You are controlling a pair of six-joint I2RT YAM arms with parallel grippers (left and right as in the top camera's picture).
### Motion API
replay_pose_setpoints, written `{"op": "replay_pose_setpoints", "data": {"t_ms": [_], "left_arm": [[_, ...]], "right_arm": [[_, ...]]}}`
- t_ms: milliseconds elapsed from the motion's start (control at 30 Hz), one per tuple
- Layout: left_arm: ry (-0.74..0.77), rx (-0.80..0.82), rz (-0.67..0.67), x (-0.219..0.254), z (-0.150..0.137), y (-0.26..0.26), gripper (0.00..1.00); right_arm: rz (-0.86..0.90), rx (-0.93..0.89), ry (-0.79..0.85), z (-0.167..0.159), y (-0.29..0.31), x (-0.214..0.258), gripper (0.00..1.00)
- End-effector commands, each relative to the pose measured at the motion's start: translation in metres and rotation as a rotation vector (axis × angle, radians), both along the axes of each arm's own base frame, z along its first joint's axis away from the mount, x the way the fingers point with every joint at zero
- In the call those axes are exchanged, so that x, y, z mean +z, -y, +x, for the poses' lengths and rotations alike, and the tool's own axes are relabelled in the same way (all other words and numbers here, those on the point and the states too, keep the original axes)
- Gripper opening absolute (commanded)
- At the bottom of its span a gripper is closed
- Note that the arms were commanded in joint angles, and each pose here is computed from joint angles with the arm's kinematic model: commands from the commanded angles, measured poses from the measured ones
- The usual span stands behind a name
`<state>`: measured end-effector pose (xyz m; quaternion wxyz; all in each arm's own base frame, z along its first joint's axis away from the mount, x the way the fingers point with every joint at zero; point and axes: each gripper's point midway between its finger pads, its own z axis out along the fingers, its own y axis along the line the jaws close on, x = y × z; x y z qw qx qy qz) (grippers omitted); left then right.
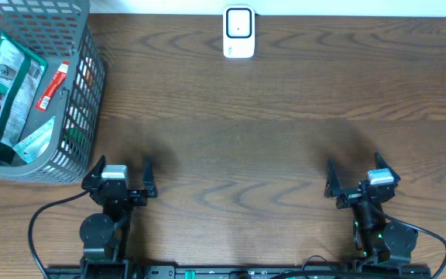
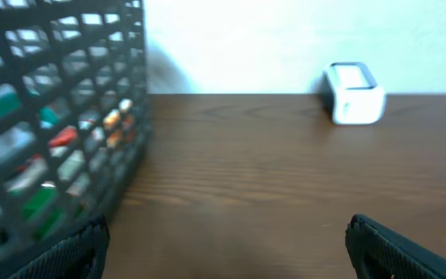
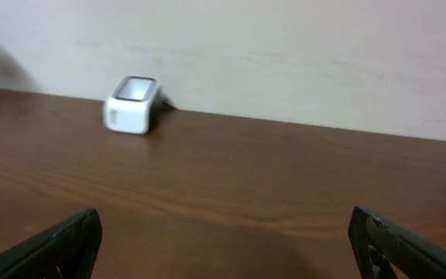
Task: Scan the item barcode
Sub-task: 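Move the left gripper over the basket and the right gripper forward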
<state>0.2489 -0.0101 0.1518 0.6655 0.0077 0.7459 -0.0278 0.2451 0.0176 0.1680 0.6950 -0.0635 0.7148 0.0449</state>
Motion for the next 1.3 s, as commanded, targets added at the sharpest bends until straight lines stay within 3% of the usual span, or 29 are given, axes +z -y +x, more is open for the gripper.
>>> {"op": "replay_pose_setpoints", "data": {"t_ms": [0, 300, 567, 900, 1267], "left_arm": [[0.085, -0.076, -0.154, 0.048, -0.005, 0.015, 0.98], [0.128, -0.079, -0.200, 0.169, -0.027, 0.015, 0.98], [0.043, -0.071, -0.175, 0.268, -0.014, 0.015, 0.98], [-0.182, 0.020, -0.024, 0.312, 0.023, -0.002, 0.98], [-0.386, 0.134, -0.003, 0.291, 0.075, -0.035, 0.98]], "right_arm": [[0.082, 0.069, -0.001, -0.003, -0.012, 0.006, 0.99], [0.093, 0.058, 0.125, -0.018, -0.011, 0.083, 0.99], [0.092, 0.048, 0.134, -0.023, -0.010, 0.156, 0.99], [0.140, 0.037, -0.217, 0.013, -0.007, 0.195, 0.99], [0.180, 0.059, -0.722, 0.049, -0.011, 0.136, 0.99]]}}
